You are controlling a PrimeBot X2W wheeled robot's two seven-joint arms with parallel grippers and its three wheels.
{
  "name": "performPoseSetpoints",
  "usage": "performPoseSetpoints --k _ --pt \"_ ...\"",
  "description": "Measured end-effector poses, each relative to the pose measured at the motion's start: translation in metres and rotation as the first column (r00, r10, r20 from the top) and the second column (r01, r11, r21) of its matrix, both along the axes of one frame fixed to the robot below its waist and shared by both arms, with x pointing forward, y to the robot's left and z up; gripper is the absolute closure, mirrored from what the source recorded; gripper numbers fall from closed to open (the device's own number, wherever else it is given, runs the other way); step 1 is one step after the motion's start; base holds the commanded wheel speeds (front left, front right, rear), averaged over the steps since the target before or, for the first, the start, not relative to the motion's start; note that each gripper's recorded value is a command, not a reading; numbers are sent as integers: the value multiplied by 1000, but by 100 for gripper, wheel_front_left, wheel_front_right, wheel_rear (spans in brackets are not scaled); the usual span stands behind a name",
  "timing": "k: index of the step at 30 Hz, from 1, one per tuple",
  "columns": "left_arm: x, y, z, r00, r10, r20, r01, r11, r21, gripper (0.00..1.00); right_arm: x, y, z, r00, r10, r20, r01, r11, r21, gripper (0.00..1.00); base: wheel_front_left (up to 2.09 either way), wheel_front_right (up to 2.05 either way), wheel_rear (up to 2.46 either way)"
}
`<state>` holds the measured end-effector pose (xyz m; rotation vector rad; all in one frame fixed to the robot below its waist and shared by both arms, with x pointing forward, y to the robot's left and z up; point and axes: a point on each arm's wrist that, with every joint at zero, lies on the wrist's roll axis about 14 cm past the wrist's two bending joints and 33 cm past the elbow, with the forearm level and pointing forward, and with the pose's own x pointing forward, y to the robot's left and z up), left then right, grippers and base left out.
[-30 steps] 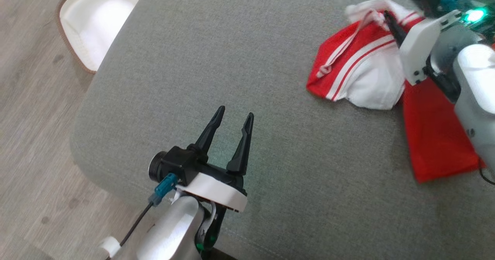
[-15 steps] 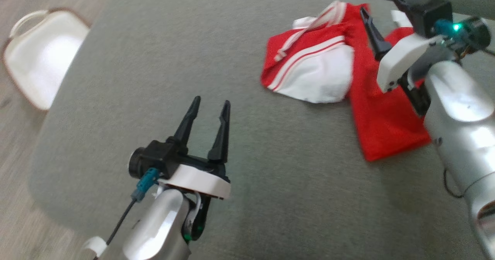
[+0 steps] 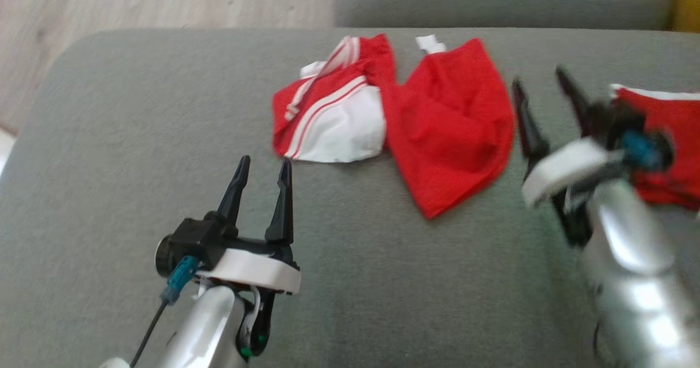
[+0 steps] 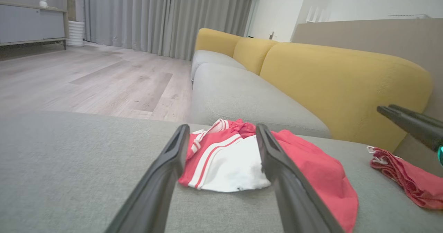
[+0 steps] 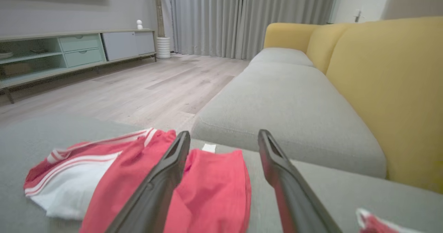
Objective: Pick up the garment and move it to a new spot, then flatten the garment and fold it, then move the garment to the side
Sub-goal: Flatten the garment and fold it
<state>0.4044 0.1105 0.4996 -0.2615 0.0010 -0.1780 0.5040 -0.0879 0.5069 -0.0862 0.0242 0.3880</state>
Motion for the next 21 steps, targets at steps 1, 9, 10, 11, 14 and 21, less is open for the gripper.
performPoseSetpoints --k 1,9,10,11,14,21 --pt "0 -4 0 1000 -11 1 11 1000 -1 0 -11 -6 -6 1000 -20 -7 20 1000 7 0 0 0 0" --pt "5 -32 -4 996 -92 -8 92 996 -7 0 -88 -54 -46 977 -199 -83 206 975 83 0 0 0 0" --pt "6 -35 -5 995 -99 -11 99 995 -8 0 -93 -58 -48 973 -211 -90 219 972 86 0 0 0 0" --pt "7 -37 -7 994 -106 -15 106 994 -9 0 -96 -62 -48 970 -225 -94 233 968 88 0 0 0 0" --pt "10 -45 -13 991 -132 -30 132 991 -1 0 -95 -71 -40 963 -255 -88 264 957 122 0 0 0 0" --pt "24 -70 -40 956 -276 -102 289 945 154 0 -89 -78 -29 960 -272 -67 279 951 133 0 0 0 0"
